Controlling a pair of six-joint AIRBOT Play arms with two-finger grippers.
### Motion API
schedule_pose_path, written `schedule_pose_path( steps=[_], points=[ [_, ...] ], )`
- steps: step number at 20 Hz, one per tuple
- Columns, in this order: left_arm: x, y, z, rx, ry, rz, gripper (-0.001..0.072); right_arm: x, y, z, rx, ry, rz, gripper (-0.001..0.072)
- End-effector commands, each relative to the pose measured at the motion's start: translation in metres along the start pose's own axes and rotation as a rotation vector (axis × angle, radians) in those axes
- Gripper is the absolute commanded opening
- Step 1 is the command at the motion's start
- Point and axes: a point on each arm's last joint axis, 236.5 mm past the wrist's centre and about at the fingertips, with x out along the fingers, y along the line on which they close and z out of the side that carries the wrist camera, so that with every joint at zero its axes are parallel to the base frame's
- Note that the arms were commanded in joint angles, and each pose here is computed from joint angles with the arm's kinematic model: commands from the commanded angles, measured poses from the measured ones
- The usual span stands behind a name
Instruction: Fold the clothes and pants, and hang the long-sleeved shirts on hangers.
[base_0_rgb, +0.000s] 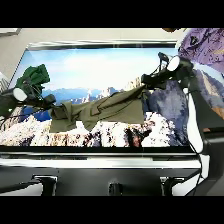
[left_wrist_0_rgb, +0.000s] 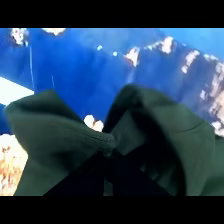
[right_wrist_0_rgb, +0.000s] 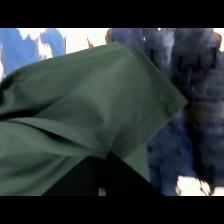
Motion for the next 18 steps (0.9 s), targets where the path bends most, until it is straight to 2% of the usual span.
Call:
schedule_pose_path(
  steps=[1,2,3,4,5,6,11,13,15,18],
  points=[
    [0.035,0.008,0.019,-0.029,-0.014,0.007,0.0018,0.035,0.001,0.021,0.114,-0.070,0.055,0.0027],
    [0.032,0.009,0.026,-0.036,-0.025,0.006,0.0023,0.033,0.004,0.023,0.116,-0.075,0.062,0.0032],
    [0.025,0.013,0.033,-0.045,-0.028,0.008,0.0099,0.028,0.003,0.023,0.112,-0.070,0.059,0.0088],
    [0.015,0.021,0.038,-0.062,-0.019,0.016,0.0222,0.019,0.001,0.023,0.113,-0.053,0.057,0.0154],
    [0.003,0.032,0.042,-0.069,-0.009,0.027,0.0418,0.005,-0.005,0.023,0.106,-0.033,0.053,0.0268],
    [-0.011,0.046,0.044,-0.053,0.004,0.039,0.0598,-0.014,-0.015,0.022,0.079,-0.017,0.056,0.0342],
    [-0.067,0.125,0.004,-0.133,0.094,0.079,0.0610,-0.092,-0.095,-0.016,0.046,0.127,0.123,0.0361],
    [-0.073,0.134,-0.019,-0.194,0.096,0.022,0.0609,-0.089,-0.107,-0.051,0.119,0.198,0.217,0.0461],
    [-0.069,0.135,-0.034,-0.263,0.102,-0.030,0.0609,-0.067,-0.103,-0.090,0.168,0.260,0.312,0.0477],
    [-0.061,0.136,-0.047,-0.271,0.139,-0.028,0.0609,-0.023,-0.097,-0.149,0.208,0.374,0.334,0.0476]
  ],
)
